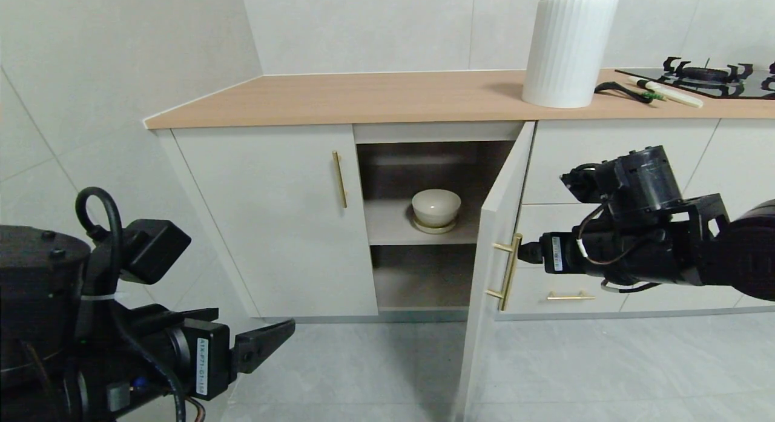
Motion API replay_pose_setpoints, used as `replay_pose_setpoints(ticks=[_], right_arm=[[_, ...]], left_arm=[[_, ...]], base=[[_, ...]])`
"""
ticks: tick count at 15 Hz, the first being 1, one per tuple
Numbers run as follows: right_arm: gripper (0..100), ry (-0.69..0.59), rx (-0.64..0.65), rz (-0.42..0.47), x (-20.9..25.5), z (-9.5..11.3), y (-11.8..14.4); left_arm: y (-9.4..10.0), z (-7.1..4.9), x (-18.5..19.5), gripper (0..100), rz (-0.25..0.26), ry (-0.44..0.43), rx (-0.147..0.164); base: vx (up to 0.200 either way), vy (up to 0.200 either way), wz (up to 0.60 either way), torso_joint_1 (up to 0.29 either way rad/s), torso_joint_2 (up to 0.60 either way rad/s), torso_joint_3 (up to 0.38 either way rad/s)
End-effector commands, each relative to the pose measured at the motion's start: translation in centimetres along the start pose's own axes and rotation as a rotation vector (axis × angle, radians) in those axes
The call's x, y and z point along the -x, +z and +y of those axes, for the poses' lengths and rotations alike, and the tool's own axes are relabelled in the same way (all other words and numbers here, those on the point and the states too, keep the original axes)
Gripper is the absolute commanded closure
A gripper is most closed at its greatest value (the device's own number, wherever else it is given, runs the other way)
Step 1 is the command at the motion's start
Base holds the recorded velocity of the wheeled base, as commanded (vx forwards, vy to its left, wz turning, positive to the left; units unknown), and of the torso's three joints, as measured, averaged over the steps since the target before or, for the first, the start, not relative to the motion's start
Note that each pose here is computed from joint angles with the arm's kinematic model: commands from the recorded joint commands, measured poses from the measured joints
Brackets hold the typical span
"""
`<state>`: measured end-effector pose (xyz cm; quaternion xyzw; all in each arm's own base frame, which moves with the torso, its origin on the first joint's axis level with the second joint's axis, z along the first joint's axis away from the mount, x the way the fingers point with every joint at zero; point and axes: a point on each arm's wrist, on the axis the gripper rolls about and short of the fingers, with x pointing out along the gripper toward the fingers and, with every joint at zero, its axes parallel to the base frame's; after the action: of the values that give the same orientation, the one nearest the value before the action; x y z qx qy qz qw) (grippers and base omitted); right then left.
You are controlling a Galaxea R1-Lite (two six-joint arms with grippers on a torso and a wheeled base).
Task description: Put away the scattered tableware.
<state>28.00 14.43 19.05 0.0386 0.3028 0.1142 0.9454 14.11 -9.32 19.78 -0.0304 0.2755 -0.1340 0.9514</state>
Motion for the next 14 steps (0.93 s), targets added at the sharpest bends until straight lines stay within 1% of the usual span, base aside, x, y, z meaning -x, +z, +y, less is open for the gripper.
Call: replay_pose_setpoints(ticks=[1,3,4,7,8,10,13,14], right_arm=[[0,0.022,0.016,0.028,-2.0,0.6,0.4],[0,0.033,0.015,0.047,-3.7,1.1,0.8],[0,0.052,0.017,0.067,-4.3,1.2,0.5],[0,0.059,0.011,0.086,-5.1,1.2,0.1],[0,0.065,0.009,0.072,-5.7,1.3,0.1],[0,0.070,-0.003,0.049,-6.4,1.4,0.0],[0,0.087,-0.066,-0.001,-7.4,1.7,0.2],[0,0.091,-0.077,-0.014,-7.7,1.8,0.2]], left_arm=[[-0.1,0.0,-0.1,0,0.004,0.002,-0.001],[-0.1,0.0,-0.2,0,0.009,0.005,-0.019],[-0.1,0.0,-0.2,0,0.007,0.005,-0.020],[-0.2,-0.1,-0.6,0,0.021,0.013,-0.025],[-0.2,-0.1,-0.8,0,0.029,0.016,-0.027],[-0.2,-0.1,-0.8,0,0.029,0.017,-0.027],[-0.2,0.1,-0.9,0,0.027,0.029,-0.021],[-0.2,0.1,-0.9,0,0.027,0.029,-0.021]], base=[[0.000,0.000,0.00,0.000,0.00,0.000],[0.000,0.000,0.00,0.000,0.00,0.000],[0.000,0.000,0.00,0.000,0.00,0.000],[0.000,0.000,0.00,0.000,0.00,0.000],[0.000,0.000,0.00,0.000,0.00,0.000],[0.000,0.000,0.00,0.000,0.00,0.000],[0.000,0.000,0.00,0.000,0.00,0.000],[0.200,0.000,0.00,-0.002,0.00,0.002]])
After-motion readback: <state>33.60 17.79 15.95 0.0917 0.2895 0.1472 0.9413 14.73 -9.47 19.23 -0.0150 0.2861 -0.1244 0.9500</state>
